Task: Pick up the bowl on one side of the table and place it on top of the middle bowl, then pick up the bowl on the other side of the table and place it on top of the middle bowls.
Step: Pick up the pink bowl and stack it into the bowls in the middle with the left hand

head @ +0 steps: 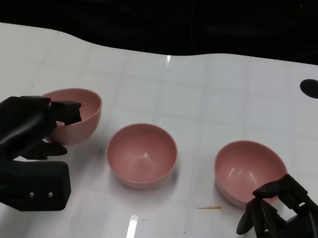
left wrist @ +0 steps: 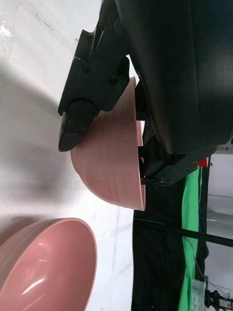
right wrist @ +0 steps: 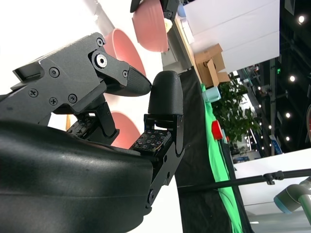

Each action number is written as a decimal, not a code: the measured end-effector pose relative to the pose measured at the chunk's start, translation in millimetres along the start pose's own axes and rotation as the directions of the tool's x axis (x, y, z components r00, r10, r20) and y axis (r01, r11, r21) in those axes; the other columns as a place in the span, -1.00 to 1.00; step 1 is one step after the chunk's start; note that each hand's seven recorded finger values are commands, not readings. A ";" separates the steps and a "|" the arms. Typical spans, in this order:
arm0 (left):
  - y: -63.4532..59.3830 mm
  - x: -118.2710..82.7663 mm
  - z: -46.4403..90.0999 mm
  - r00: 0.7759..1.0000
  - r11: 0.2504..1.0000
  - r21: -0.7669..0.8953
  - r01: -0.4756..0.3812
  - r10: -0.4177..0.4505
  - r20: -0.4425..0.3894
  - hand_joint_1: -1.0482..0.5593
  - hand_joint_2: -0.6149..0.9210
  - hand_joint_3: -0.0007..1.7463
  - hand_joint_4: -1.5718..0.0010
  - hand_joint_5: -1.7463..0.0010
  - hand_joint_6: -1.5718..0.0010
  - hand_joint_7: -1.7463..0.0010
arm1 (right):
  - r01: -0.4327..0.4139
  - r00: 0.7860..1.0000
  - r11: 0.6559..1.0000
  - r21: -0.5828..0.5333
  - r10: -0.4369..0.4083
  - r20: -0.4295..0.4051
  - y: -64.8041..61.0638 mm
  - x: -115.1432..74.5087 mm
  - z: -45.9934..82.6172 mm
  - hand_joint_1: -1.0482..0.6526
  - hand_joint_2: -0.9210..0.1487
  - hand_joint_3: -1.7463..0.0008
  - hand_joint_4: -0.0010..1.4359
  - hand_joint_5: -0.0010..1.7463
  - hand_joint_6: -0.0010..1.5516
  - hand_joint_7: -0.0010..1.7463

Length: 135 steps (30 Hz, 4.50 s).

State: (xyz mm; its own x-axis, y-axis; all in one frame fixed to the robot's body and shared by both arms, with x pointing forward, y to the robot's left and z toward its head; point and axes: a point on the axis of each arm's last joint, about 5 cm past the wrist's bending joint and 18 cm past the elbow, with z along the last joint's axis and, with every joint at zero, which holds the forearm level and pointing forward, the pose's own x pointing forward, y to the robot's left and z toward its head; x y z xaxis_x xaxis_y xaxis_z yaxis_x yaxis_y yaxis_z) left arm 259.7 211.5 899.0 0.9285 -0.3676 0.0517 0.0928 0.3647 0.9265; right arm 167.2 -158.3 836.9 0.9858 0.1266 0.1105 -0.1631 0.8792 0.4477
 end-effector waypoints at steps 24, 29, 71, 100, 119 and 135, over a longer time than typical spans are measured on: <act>46.4 0.6 67.3 0.954 0.982 0.087 -0.168 0.140 0.265 0.24 0.89 -0.69 0.14 -0.95 0.10 -0.75 | -0.002 1.000 1.000 0.003 0.002 0.002 -1.2 0.0 0.2 0.17 -0.48 -0.16 0.26 0.88 -0.02 0.62; 37.3 4.1 74.8 0.941 0.988 0.078 -0.130 0.098 0.324 0.19 0.93 -0.73 0.20 -1.00 0.23 -0.86 | -0.008 1.000 1.000 0.004 0.008 0.001 -0.3 0.3 -0.2 0.16 -0.48 -0.14 0.29 0.86 0.01 0.59; -17.6 13.1 72.3 0.942 0.992 0.112 0.055 -0.089 0.323 0.17 1.00 -0.84 0.21 -0.99 0.24 -0.77 | 0.001 1.000 1.000 0.008 -0.001 -0.003 1.3 -1.9 -2.1 0.15 -0.39 -0.19 0.30 0.85 0.02 0.60; -28.9 25.7 73.0 0.939 0.990 0.126 0.066 -0.104 0.329 0.11 1.00 -0.92 -0.38 0.20 -0.57 0.91 | 0.000 1.000 1.000 0.009 0.000 -0.004 1.5 -1.7 -2.2 0.14 -0.47 -0.11 0.31 0.84 0.04 0.55; -22.3 25.0 76.7 0.947 0.944 0.298 0.140 -0.216 0.239 -0.99 1.00 -0.20 0.99 1.00 0.95 1.00 | 0.001 1.000 1.000 0.011 -0.001 0.000 1.9 0.1 -1.5 0.10 -0.37 -0.12 0.35 0.78 0.11 0.47; -28.2 17.0 75.5 0.957 0.947 0.297 0.123 -0.192 0.218 -1.00 1.00 -0.19 1.00 1.00 0.93 0.98 | -0.001 1.000 1.000 0.014 0.001 -0.003 1.7 0.0 -1.6 0.09 -0.38 -0.12 0.39 0.72 0.15 0.43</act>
State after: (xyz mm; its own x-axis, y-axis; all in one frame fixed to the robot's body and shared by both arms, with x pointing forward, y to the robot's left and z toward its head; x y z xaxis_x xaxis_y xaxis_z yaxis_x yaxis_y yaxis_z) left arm 245.7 130.4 901.9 0.7922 -0.6084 -0.0475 0.0948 0.0458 0.9944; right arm 167.0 -156.1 836.3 0.9858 0.1287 0.1080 -0.1643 0.8727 0.4598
